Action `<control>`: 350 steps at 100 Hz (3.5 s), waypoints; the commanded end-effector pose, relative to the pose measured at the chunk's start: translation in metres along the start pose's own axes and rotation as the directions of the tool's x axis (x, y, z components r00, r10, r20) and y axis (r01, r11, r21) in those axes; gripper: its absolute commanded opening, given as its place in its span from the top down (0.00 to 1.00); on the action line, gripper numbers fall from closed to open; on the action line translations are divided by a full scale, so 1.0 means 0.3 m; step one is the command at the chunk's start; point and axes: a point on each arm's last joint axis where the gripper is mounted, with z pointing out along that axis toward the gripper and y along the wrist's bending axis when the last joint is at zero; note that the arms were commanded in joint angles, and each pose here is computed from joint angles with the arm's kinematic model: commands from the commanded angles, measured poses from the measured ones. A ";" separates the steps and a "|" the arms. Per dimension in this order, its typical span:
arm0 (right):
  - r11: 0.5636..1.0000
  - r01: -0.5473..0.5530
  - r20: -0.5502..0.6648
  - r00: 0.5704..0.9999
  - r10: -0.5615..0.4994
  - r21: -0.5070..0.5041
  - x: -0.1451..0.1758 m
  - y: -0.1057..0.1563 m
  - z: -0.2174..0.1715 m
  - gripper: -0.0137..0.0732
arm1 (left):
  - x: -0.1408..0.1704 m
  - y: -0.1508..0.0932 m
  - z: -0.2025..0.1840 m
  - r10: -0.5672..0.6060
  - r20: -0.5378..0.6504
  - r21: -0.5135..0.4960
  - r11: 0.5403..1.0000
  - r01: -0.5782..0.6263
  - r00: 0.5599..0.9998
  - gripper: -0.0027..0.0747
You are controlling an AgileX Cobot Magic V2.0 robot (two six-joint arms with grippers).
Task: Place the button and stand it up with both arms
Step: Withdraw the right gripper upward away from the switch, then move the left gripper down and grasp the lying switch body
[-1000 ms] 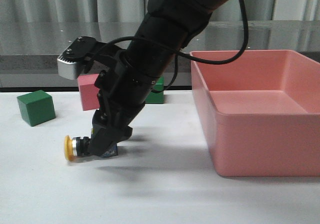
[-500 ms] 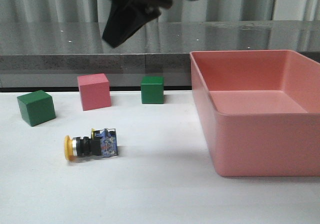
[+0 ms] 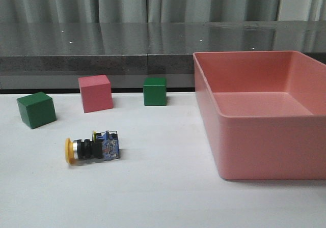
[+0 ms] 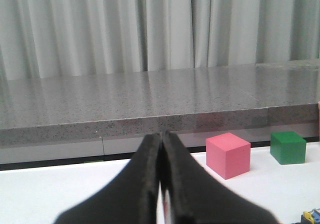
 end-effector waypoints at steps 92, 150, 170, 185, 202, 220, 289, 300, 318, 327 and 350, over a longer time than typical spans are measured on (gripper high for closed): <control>0.912 -0.212 0.551 0.835 -0.017 0.350 0.564 0.140 -0.394 0.91 | -0.013 0.011 -0.009 -0.332 0.102 -0.008 0.942 0.335 0.938 0.99; 0.917 -0.207 0.534 0.845 -0.008 0.342 0.569 0.143 -0.390 0.91 | -0.312 -0.043 0.317 0.173 -0.642 0.314 0.948 0.051 0.747 0.99; 0.921 -0.202 0.518 0.856 0.000 0.334 0.574 0.146 -0.385 0.91 | -0.259 -0.124 0.484 0.422 -0.509 0.654 0.756 0.019 0.750 0.99; 0.923 -0.199 0.507 0.862 0.005 0.328 0.577 0.148 -0.382 0.91 | -0.188 -0.180 0.559 0.455 -0.401 0.794 0.605 0.054 0.795 0.92; 0.924 -0.199 0.507 0.862 0.006 0.328 0.577 0.148 -0.382 0.91 | -0.137 -0.207 0.622 0.458 -0.274 0.852 0.523 -0.007 0.845 0.48; 0.923 -0.199 0.507 0.862 0.005 0.328 0.577 0.148 -0.383 0.91 | -0.076 -0.227 0.689 0.387 -0.250 0.850 0.527 0.009 0.888 0.21; 0.923 -0.199 0.507 0.862 0.005 0.328 0.577 0.148 -0.383 0.91 | 0.302 -0.268 0.777 0.464 -0.281 0.911 0.404 0.082 0.840 0.21; 0.923 -0.199 0.507 0.862 0.005 0.328 0.577 0.148 -0.383 0.91 | 0.346 -0.272 0.787 0.451 -0.293 0.903 0.421 0.089 0.843 0.21; 0.924 -0.199 0.507 0.862 0.005 0.328 0.577 0.148 -0.382 0.91 | 0.401 -0.280 0.791 0.432 -0.299 0.901 0.421 0.103 0.851 0.32; 0.924 -0.198 0.506 0.863 0.006 0.328 0.577 0.148 -0.382 0.91 | 0.418 -0.283 0.788 0.428 -0.308 0.903 0.413 0.119 0.850 0.41; 0.924 -0.198 0.505 0.863 0.006 0.327 0.577 0.148 -0.382 0.91 | 0.422 -0.287 0.781 0.426 -0.300 0.912 0.390 0.127 0.854 0.87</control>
